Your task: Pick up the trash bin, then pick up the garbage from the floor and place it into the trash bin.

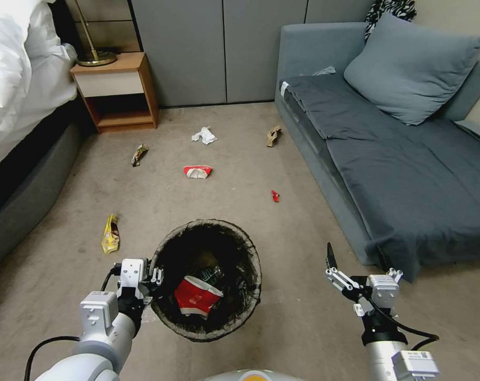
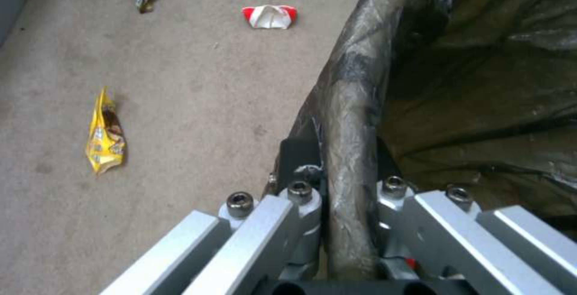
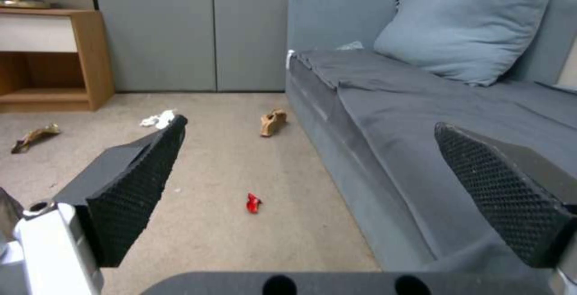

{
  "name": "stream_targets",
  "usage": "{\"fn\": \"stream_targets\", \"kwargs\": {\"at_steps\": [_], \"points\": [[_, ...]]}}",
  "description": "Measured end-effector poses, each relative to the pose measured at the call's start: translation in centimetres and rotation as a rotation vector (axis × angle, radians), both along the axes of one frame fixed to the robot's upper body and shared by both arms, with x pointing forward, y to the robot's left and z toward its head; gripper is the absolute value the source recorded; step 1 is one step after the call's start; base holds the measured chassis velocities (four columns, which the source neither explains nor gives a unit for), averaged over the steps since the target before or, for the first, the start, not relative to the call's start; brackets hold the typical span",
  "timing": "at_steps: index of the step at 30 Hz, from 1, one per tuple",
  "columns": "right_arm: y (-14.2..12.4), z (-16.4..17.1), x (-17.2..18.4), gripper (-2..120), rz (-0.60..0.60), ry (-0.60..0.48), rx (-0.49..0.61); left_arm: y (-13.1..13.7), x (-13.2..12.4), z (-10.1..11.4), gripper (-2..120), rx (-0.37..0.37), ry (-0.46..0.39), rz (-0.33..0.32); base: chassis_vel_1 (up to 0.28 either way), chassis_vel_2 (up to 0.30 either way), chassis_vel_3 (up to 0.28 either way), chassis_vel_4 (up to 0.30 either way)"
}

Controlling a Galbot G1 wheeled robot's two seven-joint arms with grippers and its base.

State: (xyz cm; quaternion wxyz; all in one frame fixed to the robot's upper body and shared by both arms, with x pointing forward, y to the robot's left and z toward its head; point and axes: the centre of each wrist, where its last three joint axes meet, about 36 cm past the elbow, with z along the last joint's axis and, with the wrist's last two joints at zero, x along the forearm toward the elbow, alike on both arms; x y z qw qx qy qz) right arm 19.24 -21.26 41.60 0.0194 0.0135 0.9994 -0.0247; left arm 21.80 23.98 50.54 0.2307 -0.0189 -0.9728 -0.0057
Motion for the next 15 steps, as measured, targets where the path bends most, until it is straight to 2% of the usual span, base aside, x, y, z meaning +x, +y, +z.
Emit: {"fn": "stream_targets", "kwargs": {"at_steps": [15], "points": [[0.0,0.01,0.0,100,0.0,0.0,0.0,0.0,0.0,0.0,2,0.0,0.0,0.0,0.0,0.0,0.0,0.0]]}}
